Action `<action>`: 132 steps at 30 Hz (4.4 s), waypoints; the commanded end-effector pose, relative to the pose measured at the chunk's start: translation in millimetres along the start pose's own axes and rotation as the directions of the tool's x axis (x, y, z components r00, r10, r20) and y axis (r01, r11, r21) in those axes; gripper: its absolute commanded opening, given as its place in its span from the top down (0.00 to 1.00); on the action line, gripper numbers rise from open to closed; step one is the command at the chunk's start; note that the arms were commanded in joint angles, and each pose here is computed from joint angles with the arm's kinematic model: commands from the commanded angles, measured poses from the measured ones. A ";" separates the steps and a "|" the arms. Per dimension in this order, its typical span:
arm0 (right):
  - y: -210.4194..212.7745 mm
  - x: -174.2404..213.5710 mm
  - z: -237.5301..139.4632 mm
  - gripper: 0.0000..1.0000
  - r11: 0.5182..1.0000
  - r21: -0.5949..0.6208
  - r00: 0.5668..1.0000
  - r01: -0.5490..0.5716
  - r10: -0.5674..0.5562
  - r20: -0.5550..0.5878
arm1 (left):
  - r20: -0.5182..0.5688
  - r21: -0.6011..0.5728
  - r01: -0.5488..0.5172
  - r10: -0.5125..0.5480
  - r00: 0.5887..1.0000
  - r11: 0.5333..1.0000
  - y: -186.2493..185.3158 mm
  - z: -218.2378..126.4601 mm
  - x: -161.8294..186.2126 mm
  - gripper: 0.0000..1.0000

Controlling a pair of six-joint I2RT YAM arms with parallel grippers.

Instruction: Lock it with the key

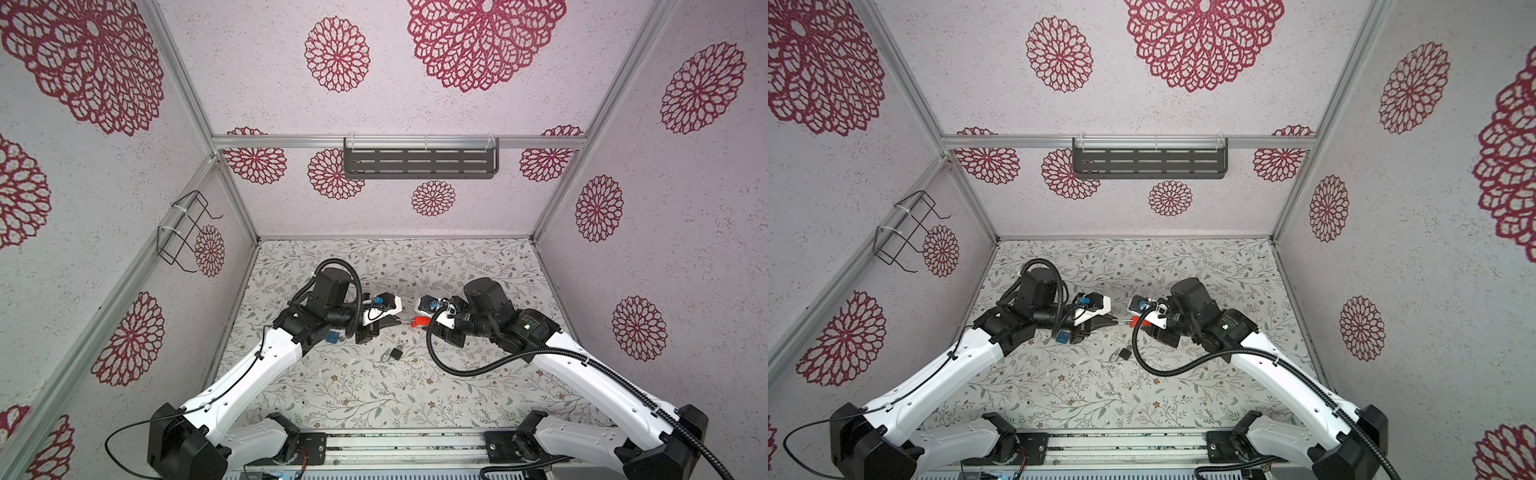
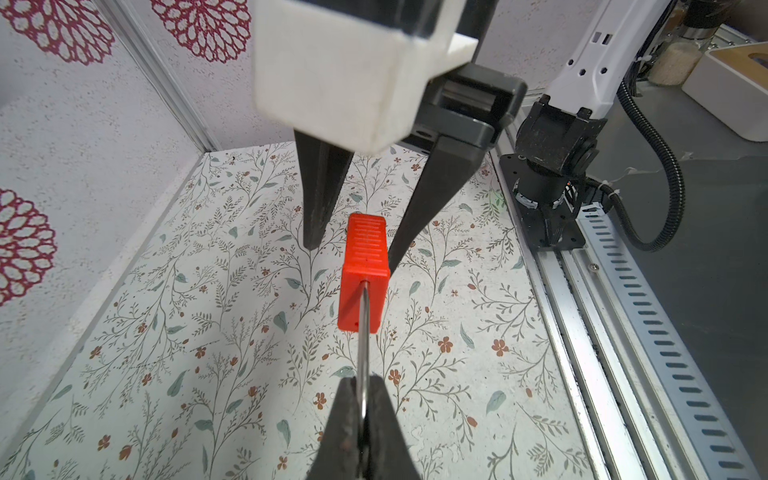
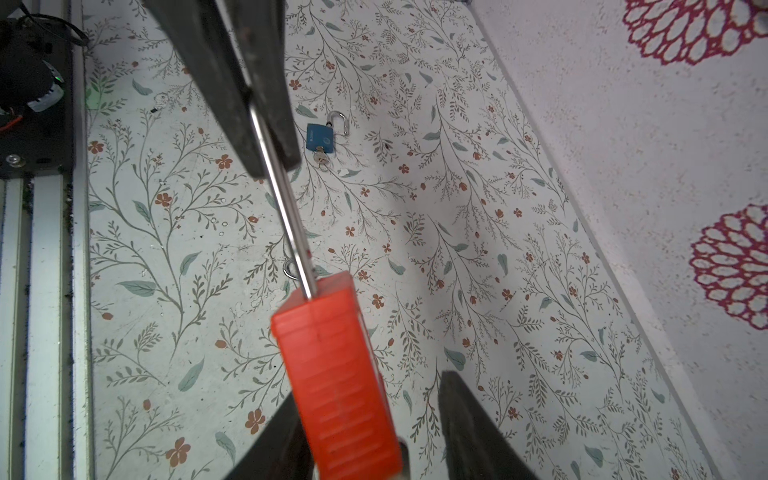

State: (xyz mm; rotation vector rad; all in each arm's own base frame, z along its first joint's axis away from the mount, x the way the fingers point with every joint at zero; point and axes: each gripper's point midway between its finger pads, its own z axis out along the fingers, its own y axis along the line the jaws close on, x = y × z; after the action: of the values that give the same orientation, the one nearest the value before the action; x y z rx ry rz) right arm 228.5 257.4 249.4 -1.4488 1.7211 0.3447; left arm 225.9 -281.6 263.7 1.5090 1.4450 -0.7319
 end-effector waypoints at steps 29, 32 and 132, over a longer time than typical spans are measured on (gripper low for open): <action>14.0 -9.1 -1.2 0.55 0.997 -0.076 0.998 0.035 -0.030 0.063 | 0.018 0.004 -0.085 0.085 0.996 0.996 -3.2 0.4 -16.4 1.00; 15.6 -8.3 -2.4 0.58 0.996 -0.077 0.997 0.040 -0.035 0.067 | 0.015 0.007 -0.089 0.089 0.996 0.996 -3.8 0.1 -16.3 1.00; -3.0 -87.8 -19.7 0.95 0.989 -0.003 0.915 0.148 -0.136 0.379 | 0.024 0.230 -0.024 0.019 1.000 0.973 -41.2 45.3 8.7 1.00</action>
State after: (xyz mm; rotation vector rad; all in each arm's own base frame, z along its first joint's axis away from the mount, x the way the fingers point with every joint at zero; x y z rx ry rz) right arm 203.5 267.1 226.4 -1.5823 1.6723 0.5038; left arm 221.0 -309.5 241.8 1.6406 1.3660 -0.7488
